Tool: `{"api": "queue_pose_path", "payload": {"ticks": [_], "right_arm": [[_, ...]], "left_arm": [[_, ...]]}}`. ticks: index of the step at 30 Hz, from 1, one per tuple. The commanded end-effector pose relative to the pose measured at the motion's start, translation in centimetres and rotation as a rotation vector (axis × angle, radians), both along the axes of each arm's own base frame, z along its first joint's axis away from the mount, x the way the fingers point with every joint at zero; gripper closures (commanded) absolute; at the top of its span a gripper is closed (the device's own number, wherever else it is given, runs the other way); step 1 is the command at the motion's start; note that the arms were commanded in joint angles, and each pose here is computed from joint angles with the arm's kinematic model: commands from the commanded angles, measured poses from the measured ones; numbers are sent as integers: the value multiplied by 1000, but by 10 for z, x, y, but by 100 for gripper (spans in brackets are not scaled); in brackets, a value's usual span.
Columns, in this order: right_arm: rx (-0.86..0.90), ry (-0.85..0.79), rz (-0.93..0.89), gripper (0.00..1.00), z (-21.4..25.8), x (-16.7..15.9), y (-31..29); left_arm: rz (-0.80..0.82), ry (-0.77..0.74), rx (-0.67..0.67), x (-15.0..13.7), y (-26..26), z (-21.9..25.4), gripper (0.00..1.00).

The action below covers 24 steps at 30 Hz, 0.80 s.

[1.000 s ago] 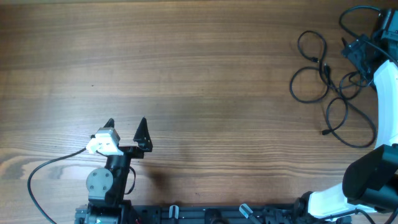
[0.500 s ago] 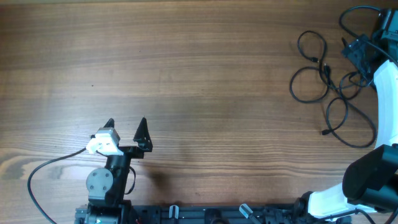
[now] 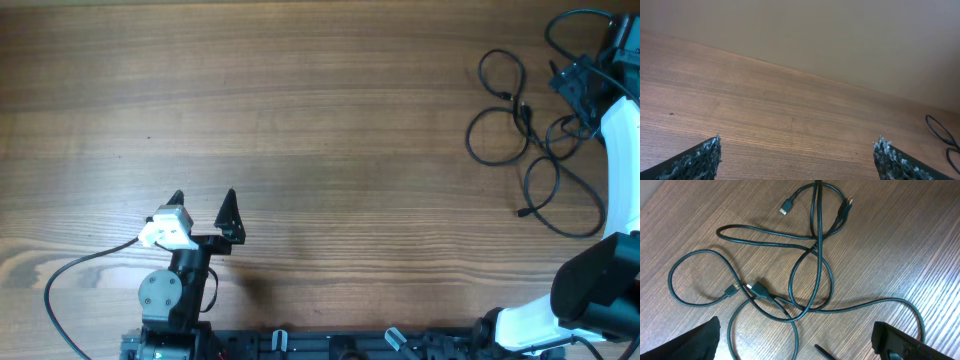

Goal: Untangle cables

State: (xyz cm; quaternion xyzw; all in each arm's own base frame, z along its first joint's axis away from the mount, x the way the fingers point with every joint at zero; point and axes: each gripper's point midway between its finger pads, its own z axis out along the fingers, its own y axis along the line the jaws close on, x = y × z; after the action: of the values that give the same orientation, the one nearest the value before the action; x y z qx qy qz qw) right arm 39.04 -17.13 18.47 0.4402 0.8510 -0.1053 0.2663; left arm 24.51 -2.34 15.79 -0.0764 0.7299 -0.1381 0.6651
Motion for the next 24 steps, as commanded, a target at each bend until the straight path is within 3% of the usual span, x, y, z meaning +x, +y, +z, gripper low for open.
{"api": "queue_pose_path", "payload": {"ticks": [1,13,24], "right_arm": [[10,23,8,0,-10,1,1],[3,0,8,0,-3,1,2],[-62,-284,153,0,110,-14,65]], "left_arm": [[-15,-5,23,0,-3,-1,0],[-15,-5,23,0,-3,-1,0],[-15,-4,23,0,-3,-2,0]]}}
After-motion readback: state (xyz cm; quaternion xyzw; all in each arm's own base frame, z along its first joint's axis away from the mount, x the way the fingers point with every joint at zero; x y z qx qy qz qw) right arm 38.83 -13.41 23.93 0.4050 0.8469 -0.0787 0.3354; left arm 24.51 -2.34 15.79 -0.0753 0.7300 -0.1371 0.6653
